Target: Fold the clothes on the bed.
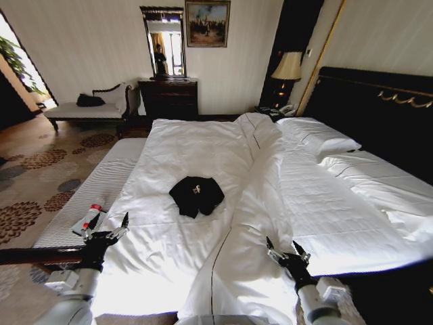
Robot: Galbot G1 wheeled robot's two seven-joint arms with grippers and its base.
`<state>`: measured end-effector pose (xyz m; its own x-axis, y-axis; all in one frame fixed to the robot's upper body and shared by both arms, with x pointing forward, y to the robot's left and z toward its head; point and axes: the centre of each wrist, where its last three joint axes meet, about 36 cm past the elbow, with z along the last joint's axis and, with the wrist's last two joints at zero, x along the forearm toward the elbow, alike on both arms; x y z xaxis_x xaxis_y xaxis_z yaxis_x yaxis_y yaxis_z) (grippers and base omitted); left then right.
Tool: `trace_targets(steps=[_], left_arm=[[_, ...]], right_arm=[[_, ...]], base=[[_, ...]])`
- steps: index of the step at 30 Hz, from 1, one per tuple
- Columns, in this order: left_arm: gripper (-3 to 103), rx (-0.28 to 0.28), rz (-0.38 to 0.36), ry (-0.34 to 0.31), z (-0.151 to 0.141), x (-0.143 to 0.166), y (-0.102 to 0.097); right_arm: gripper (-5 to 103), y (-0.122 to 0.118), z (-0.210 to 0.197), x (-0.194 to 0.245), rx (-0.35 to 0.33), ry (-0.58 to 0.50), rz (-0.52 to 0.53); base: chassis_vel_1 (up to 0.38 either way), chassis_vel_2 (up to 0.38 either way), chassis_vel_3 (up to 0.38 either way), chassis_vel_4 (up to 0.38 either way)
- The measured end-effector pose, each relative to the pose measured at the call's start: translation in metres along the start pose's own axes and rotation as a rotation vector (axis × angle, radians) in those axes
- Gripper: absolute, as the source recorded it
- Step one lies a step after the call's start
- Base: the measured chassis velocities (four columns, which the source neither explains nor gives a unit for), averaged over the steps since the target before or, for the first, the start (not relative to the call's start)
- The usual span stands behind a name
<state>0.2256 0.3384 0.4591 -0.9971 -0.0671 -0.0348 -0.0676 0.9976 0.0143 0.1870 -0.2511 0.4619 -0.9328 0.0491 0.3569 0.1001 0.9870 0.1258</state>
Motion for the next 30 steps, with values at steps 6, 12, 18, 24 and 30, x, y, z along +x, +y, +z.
trace_targets(steps=[6, 12, 18, 24, 30], left_arm=[[100, 0.007, -0.005, 0.001, 0.0010, -0.0001, -0.0015], [100, 0.011, -0.015, 0.009, 0.0044, 0.0023, -0.0012], [100, 0.012, -0.019, 0.008, 0.0041, 0.0042, -0.0007], [100, 0.011, -0.019, 0.006, 0.0035, 0.0044, -0.0006], [100, 0.013, -0.020, 0.004, 0.0035, 0.0040, -0.0010]], right_arm=[[76, 0.0031, -0.0062, 0.0024, -0.020, -0.014, -0.023], [54, 0.0022, -0.0055, 0.0019, -0.014, -0.013, -0.025], [32, 0.0028, -0.0044, 0.0012, -0.012, -0.018, -0.028], [10, 0.0028, -0.0040, 0.0012, -0.008, -0.023, -0.031], [2, 0.0021, -0.0053, 0.0019, -0.005, -0.029, -0.030]], base=[[0.000, 0.000, 0.000, 0.000], [0.000, 0.000, 0.000, 0.000], [0.000, 0.000, 0.000, 0.000], [0.000, 0.000, 0.000, 0.000], [0.000, 0.000, 0.000, 0.000]])
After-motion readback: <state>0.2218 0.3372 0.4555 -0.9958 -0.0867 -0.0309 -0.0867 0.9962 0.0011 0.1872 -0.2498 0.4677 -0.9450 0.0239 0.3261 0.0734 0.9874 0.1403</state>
